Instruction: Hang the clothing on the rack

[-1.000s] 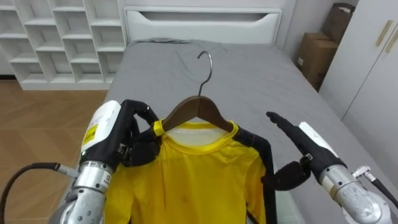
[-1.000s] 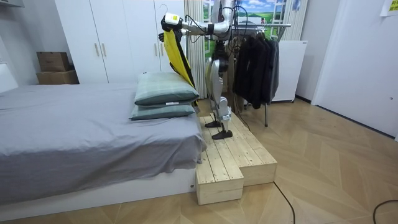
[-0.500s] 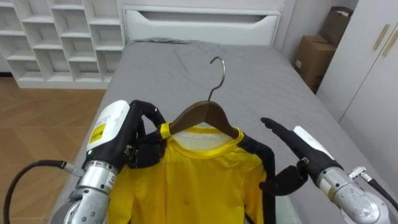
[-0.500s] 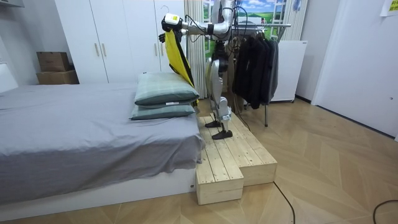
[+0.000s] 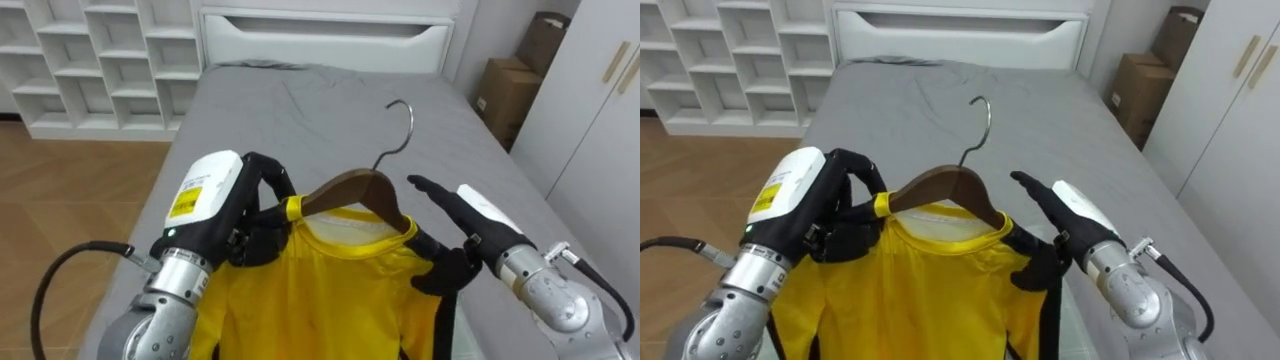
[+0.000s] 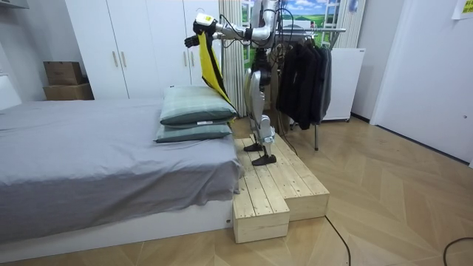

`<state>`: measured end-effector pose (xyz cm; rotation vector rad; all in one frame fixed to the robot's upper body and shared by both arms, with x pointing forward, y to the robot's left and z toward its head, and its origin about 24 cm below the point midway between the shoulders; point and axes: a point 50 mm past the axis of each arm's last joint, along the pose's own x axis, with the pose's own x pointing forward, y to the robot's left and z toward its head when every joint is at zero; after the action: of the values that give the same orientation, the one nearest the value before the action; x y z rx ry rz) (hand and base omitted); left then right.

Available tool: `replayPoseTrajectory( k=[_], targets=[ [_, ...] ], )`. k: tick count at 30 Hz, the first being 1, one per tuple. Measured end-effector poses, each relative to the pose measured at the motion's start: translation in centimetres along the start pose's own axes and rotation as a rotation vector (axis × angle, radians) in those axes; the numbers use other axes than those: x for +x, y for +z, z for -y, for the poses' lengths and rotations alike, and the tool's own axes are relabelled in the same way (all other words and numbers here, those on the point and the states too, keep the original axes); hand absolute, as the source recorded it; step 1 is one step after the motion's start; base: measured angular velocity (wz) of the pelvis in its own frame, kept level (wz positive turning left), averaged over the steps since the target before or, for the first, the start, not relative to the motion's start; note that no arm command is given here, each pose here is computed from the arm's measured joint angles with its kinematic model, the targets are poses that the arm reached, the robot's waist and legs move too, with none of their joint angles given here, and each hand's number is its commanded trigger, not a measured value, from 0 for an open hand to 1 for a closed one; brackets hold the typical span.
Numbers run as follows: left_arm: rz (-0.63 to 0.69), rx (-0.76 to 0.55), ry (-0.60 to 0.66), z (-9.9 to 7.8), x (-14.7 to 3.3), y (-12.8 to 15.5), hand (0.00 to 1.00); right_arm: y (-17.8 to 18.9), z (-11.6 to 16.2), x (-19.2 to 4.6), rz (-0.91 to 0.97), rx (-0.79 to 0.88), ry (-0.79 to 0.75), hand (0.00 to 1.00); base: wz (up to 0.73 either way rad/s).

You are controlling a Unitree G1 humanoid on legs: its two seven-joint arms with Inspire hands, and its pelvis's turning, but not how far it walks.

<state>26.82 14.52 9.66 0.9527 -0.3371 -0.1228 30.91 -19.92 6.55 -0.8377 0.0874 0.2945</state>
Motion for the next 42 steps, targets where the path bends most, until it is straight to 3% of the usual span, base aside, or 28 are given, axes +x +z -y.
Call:
replayPoseTrajectory(
  k=[11,24,42],
  targets=[
    [0.080,0.018,-0.028,0.1,0.6,1.9,1.00,2.1,-0.6,1.7,0.050,-0.061,0.073,0.00,0.00],
    [0.077,0.024,-0.041,0.0,0.6,1.8,1.00,2.4,-2.0,2.7,0.043,-0.040,0.128,0.00,0.00],
    [0.084,0.085,-0.047,0.2,0.6,1.9,1.00,-2.1,-4.0,2.4,-0.140,0.023,0.232,0.00,0.03]
  ],
)
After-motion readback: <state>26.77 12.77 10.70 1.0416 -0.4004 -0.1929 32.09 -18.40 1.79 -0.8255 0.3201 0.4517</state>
